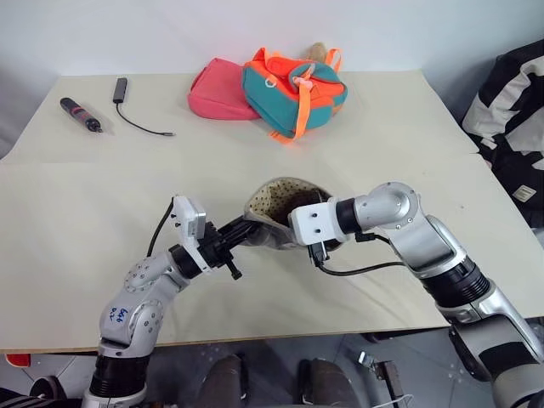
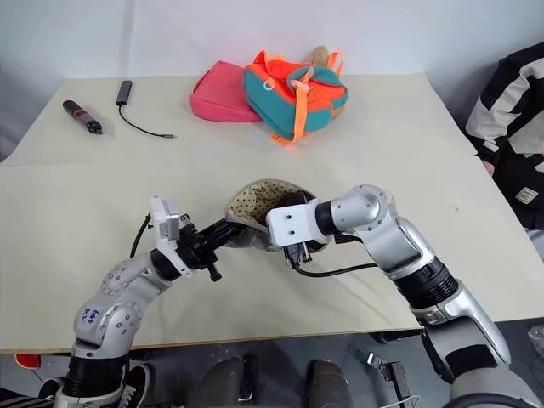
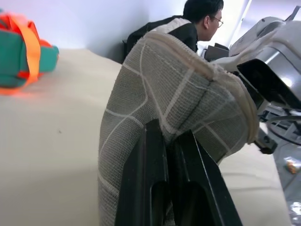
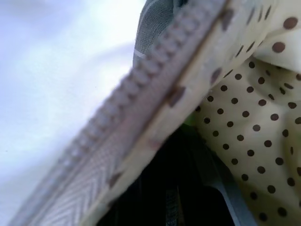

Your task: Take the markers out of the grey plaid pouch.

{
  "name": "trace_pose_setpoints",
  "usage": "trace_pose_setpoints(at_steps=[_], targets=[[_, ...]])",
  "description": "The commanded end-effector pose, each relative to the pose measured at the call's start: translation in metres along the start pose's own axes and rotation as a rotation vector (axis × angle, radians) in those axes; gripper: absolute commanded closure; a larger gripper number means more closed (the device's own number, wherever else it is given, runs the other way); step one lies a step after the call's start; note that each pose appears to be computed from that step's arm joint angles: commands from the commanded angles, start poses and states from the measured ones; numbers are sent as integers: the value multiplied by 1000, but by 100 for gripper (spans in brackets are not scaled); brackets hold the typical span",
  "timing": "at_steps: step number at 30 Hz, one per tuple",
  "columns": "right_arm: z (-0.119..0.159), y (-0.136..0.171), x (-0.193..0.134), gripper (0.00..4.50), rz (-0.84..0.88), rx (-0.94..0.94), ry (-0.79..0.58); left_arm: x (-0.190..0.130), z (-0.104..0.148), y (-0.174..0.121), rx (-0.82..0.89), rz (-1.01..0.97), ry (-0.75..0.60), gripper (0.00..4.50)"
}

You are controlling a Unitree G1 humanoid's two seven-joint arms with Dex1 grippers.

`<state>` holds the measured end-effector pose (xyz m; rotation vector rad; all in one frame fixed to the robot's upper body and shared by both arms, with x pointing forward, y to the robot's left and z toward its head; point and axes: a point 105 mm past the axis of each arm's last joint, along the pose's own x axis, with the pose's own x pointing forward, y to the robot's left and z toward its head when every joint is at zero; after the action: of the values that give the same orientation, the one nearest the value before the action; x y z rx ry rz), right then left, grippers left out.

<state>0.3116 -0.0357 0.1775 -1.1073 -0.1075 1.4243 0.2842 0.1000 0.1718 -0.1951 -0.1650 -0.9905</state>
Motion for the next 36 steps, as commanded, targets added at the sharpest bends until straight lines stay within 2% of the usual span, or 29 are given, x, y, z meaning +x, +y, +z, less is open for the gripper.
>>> trace_pose_setpoints(at_steps=[1, 4, 9, 14, 19, 24, 31, 36], targets=[[37, -7, 5, 390, -8, -124, -146, -1, 14, 0, 43, 14, -44, 450], [32, -19, -3, 390, -59, -112, -143, -8, 4, -1, 63, -2, 17, 450], [20, -26, -8, 390, -98, -153, -103, -19, -9, -3, -6, -27, 76, 450], [21, -26, -9, 390, -100, -157, -120, -17, 7, 10, -32, 38, -12, 450], [30, -4, -2, 390, 8, -110, -183, -9, 23, 9, -116, 43, -110, 450], [24, 11, 4, 390, 64, -142, -144, -7, 25, 2, -172, 2, -114, 450], [26, 13, 5, 390, 73, -166, -145, -10, 37, 10, -245, 36, -186, 450], [30, 12, 6, 390, 71, -159, -170, -7, 29, 2, -223, -1, -125, 450]])
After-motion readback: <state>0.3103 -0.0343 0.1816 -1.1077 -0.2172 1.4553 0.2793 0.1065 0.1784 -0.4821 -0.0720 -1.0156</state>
